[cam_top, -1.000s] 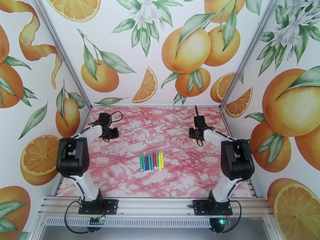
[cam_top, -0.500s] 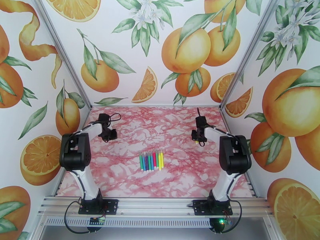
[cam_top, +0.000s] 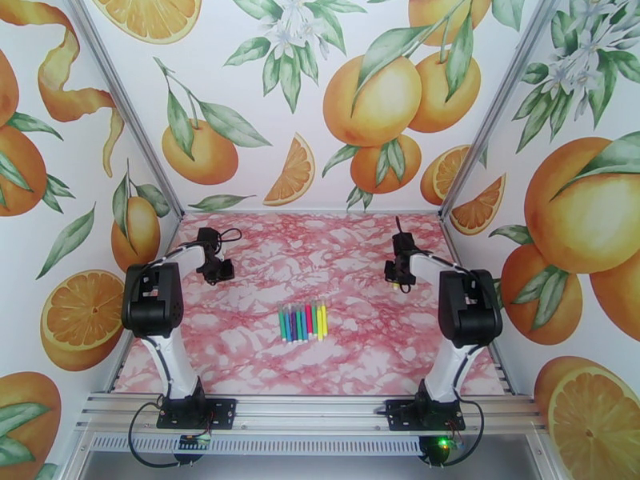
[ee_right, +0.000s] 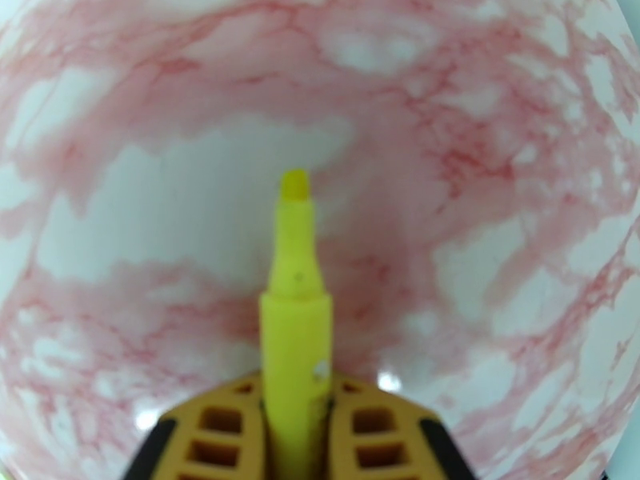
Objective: Open the pen caps
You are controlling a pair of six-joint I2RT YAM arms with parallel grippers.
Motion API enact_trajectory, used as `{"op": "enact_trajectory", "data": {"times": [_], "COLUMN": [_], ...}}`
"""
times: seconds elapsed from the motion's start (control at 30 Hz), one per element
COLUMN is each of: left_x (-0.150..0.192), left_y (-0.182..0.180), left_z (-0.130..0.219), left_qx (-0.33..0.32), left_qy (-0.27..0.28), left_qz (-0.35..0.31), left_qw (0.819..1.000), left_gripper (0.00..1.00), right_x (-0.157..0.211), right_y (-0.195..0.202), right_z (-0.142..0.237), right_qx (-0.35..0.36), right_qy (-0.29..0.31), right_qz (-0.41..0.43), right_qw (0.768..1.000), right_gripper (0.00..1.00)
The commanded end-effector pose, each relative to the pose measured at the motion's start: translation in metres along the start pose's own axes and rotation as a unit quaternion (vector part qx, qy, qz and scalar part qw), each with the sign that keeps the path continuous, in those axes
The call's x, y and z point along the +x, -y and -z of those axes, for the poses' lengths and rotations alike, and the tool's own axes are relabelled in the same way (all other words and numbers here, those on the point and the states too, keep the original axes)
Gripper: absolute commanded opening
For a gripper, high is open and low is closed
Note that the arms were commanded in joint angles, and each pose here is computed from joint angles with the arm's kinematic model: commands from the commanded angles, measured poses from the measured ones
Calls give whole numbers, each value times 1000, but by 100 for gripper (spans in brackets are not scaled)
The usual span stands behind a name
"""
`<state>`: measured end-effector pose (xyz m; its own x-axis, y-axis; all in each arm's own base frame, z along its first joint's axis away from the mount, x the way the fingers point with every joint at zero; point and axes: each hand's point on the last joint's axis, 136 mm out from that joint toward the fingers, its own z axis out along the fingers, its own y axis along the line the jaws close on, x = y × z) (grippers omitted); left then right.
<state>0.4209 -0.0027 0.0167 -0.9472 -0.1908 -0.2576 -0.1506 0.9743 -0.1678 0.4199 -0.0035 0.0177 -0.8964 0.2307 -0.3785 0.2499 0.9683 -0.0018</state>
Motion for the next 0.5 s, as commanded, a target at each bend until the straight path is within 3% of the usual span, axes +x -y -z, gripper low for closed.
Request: {"op": "enact_trajectory", "data": {"times": [0.0,0.47], "left_x": [-2,-1], "left_y": [-3,-9], "left_z": [-2,7], "left_qx": [3,6], "left_qy": [-6,2], "left_qz": [0,13], "left_qw": [1000,1000], "left_gripper": [22,28], "right_x": [-2,1], "right_y": [9,15], "right_z": [-3,-3], "right_qx": [20,28], "right_qy": [-5,-10], "right_qz": [0,4], "right_qw": [1000,1000], "right_gripper": [20,28]}}
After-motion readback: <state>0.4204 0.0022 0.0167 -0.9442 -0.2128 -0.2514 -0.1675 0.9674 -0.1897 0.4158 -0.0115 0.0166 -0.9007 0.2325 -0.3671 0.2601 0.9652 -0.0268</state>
